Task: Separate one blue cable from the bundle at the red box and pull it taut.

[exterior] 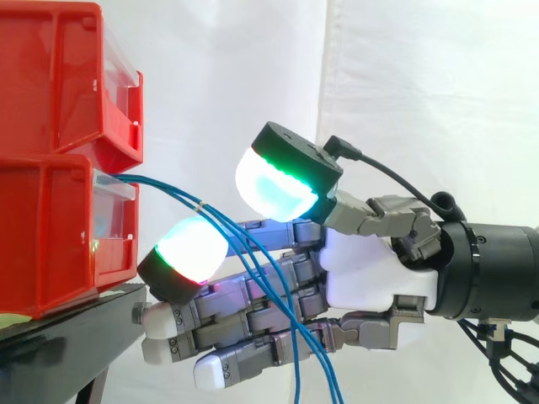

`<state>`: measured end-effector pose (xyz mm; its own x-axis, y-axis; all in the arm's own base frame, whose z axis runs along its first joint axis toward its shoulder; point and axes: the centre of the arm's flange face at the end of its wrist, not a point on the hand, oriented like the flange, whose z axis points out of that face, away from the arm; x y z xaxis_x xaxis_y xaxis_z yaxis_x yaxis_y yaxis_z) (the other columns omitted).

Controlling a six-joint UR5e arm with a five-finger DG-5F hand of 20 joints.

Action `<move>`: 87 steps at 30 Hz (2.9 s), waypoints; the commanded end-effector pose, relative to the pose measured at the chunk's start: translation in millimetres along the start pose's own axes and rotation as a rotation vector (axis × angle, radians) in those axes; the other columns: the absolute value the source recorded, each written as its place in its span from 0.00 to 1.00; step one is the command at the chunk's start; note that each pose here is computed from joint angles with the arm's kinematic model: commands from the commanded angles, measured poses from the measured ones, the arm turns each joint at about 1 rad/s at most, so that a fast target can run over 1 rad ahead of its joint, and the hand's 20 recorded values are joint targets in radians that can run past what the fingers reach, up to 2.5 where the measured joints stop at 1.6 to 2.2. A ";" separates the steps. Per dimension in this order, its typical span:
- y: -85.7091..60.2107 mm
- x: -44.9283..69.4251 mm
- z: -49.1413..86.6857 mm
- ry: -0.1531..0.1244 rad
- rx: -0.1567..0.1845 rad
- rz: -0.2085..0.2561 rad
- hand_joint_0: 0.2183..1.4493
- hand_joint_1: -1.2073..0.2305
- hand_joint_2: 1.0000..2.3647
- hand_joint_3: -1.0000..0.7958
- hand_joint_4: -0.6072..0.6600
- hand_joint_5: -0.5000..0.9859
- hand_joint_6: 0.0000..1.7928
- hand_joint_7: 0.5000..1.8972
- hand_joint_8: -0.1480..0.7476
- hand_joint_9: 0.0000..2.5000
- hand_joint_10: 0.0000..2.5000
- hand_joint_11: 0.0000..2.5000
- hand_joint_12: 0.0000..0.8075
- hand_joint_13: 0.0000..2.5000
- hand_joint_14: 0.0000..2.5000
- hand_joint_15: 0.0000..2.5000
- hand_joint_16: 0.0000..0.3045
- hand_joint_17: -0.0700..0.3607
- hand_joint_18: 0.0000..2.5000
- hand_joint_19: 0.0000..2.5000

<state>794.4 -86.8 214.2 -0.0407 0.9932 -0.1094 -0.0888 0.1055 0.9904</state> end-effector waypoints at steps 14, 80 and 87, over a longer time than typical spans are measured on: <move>2.3 2.2 1.5 0.005 -0.001 0.004 0.32 0.43 0.00 0.31 0.64 0.27 0.28 0.54 0.49 0.29 0.00 0.13 0.36 0.17 0.00 0.08 0.13 0.36 0.19 0.18; 4.2 -8.8 0.7 0.014 -0.004 -0.016 0.41 0.26 0.01 0.35 0.51 0.21 0.50 0.45 0.50 0.31 0.01 0.23 0.38 0.18 0.00 0.09 0.13 0.38 0.22 0.18; 3.8 -9.3 0.2 0.019 -0.001 -0.030 0.47 0.20 0.00 0.28 0.53 0.21 0.51 0.46 0.49 0.31 0.01 0.24 0.38 0.19 0.00 0.09 0.13 0.38 0.22 0.18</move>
<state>794.9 -95.7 219.2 -0.0527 0.9892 -0.1367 -0.0923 0.1314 0.9870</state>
